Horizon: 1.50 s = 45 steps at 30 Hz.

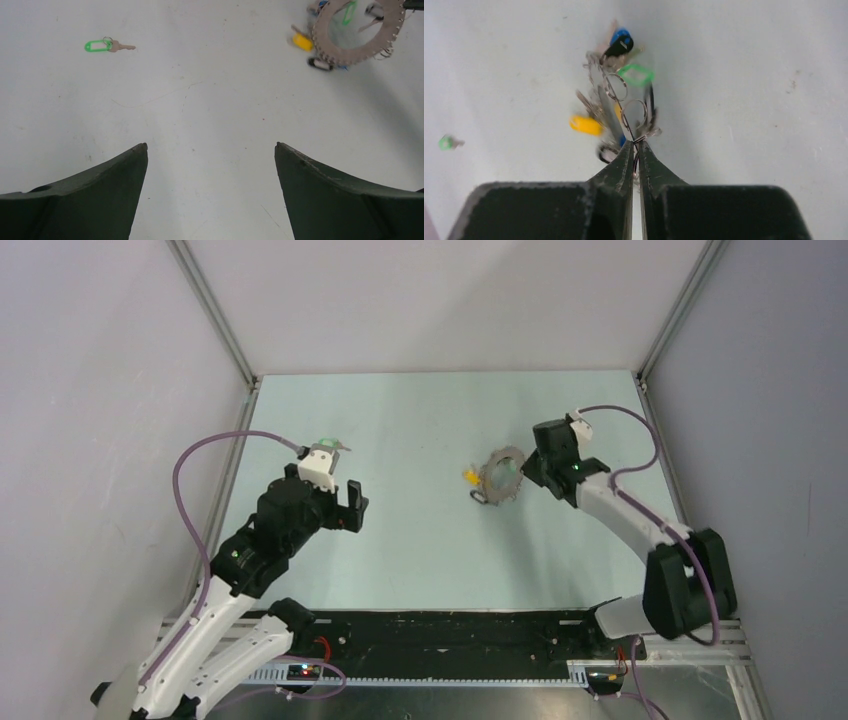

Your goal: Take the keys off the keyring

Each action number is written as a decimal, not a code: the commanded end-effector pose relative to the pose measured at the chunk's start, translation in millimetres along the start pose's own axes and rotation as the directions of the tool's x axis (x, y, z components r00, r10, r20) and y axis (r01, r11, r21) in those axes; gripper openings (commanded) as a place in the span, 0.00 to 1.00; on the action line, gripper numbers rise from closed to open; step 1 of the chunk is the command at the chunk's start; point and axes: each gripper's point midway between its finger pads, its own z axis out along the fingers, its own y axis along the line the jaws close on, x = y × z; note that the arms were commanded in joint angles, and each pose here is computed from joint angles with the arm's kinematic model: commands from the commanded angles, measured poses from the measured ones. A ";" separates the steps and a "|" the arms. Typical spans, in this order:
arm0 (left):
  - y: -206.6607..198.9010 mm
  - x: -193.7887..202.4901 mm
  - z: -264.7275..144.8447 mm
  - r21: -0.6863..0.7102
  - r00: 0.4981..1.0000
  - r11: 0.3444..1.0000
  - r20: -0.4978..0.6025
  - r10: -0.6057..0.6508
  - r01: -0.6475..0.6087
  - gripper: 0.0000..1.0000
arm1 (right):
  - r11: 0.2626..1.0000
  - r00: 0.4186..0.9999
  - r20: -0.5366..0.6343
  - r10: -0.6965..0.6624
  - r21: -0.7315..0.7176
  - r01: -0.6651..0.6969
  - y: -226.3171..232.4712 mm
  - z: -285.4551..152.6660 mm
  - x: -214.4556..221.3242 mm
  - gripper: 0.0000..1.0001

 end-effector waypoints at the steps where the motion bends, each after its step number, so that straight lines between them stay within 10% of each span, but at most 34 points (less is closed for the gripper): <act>1: -4.9 -19.2 -3.3 0.019 0.995 0.997 0.060 -0.075 0.074 1.00 | 0.932 0.986 0.118 -0.122 -0.327 0.154 43.1 -45.2 -16.9 0.00; 17: -131.6 -47.6 35.2 0.468 0.958 0.870 0.142 -0.249 0.157 1.00 | 0.458 0.858 0.386 -0.338 -0.729 0.509 77.5 -189.7 -9.0 0.00; 38: -201.0 -58.3 65.9 0.508 0.779 0.765 0.626 -0.013 -0.396 0.98 | 0.342 0.880 0.400 -0.256 -0.814 0.470 111.8 -231.5 -30.5 0.00; 45: -217.8 -30.9 92.9 0.550 0.802 0.727 0.597 0.001 -0.411 0.95 | 0.308 0.876 0.405 -0.261 -0.826 0.473 123.8 -233.0 -33.8 0.00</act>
